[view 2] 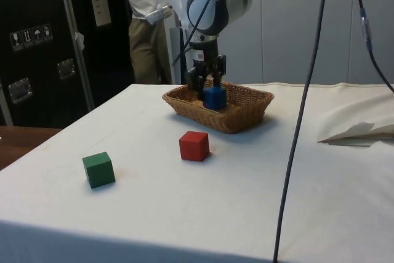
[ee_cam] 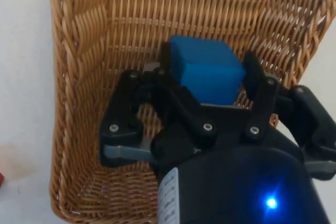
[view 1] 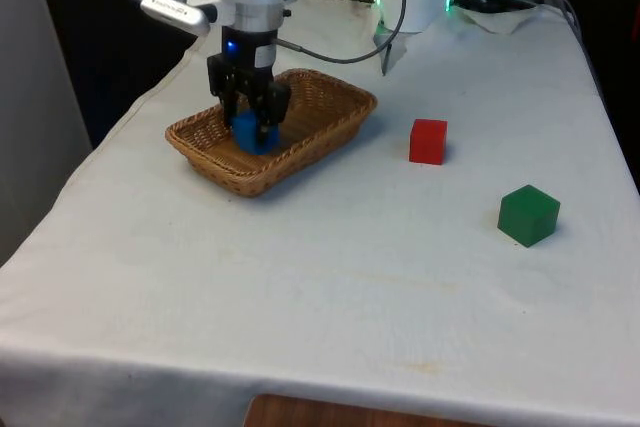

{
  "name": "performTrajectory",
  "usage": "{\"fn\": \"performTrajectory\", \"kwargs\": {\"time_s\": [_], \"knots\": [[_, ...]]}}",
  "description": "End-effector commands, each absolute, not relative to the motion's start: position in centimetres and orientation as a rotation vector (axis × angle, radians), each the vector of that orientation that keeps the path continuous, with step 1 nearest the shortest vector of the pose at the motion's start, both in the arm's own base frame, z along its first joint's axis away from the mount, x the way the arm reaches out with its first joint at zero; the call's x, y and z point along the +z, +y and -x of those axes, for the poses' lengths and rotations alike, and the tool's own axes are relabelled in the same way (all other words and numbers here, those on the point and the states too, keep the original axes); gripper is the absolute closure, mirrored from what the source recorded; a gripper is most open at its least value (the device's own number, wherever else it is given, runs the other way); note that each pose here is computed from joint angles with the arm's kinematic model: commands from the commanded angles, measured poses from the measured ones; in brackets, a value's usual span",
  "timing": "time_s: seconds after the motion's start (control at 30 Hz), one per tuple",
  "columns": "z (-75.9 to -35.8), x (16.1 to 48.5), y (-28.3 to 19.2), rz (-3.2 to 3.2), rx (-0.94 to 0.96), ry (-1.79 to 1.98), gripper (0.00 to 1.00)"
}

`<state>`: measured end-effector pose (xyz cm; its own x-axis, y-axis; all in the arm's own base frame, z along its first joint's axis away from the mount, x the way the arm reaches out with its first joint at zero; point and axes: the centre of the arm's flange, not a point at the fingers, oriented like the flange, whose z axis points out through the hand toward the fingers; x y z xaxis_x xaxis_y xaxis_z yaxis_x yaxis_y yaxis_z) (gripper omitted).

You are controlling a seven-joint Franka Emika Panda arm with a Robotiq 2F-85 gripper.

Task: Pick up the blue cube and place it into the basket.

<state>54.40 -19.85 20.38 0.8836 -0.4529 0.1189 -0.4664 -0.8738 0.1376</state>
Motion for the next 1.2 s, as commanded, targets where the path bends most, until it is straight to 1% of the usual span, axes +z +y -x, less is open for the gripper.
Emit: {"fn": "performTrajectory", "kwargs": {"time_s": [0.0, 0.1, 0.13, 0.17, 0.2, 0.23, 0.5, 0.67, 0.7, 0.77, 0.97, 1.0, 1.07, 1.17], "knots": [[-54.4, 20.5, -19.8, -2.9, 0.126, -0.71, 0.63], [-54.4, 20.4, -19.9, -2.89, 0.125, -0.71, 0.34], [-54.4, 20.5, -19.9, -2.9, 0.125, -0.711, 0.34], [-54.4, 20.5, -19.9, -2.899, 0.124, -0.71, 0.14], [-54.4, 20.5, -19.9, -2.899, 0.124, -0.711, 0.05], [-54.4, 20.5, -19.9, -2.899, 0.124, -0.711, 0.0], [-54.4, 20.6, -19.9, -2.899, 0.123, -0.711, 0.0], [-54.5, 22.7, -20.0, -2.894, 0.135, -0.713, 0.0], [-54.7, 22.1, -20.0, -2.895, 0.142, -0.715, 0.0], [-54.6, 23.8, -19.9, -2.897, 0.137, -0.713, 0.0], [-55.0, 25.9, -19.6, -2.905, 0.148, -0.704, 0.0], [-54.9, 25.6, -19.6, -2.91, 0.152, -0.706, 0.0], [-55.3, 27.0, -19.3, -2.911, 0.156, -0.693, 0.0], [-55.6, 28.0, -19.0, -2.917, 0.157, -0.679, 0.0]]}}
